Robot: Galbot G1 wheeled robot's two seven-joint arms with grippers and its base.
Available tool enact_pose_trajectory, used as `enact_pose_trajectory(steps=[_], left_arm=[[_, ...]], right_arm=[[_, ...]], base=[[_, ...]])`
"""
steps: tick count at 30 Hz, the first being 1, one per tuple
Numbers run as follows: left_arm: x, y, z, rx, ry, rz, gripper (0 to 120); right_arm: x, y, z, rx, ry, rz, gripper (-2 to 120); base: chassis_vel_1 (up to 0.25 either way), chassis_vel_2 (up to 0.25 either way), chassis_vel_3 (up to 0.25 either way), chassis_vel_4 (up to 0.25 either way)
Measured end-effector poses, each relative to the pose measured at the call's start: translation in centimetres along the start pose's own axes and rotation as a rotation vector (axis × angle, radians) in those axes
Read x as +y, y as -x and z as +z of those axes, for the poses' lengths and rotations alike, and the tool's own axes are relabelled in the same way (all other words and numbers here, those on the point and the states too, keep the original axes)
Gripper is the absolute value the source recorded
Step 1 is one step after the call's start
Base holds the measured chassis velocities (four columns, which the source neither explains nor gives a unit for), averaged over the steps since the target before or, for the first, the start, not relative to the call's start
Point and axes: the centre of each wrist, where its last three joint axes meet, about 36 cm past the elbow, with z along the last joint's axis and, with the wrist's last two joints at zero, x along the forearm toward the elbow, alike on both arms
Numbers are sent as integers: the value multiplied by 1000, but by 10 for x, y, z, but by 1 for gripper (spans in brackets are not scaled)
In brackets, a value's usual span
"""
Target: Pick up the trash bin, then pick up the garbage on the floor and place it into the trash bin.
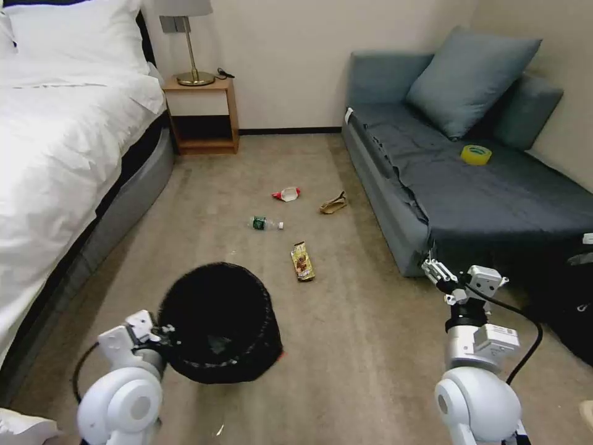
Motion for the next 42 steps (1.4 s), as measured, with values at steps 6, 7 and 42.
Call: enact_pose_trajectory(steps=[6, 7, 42], left_arm=[[5, -2, 5, -11, 19, -46, 3], [6, -2, 5, -11, 17, -54, 3], [17, 16, -1, -19, -14, -93, 3]], right_arm=[[2, -1, 9, 8, 3, -50, 100], [3, -1, 11, 8, 2, -62, 100], [4, -3, 21, -2, -3, -105, 100]], base=[[0, 0, 0, 0], [0, 0, 0, 0], [-134, 137, 140, -140]])
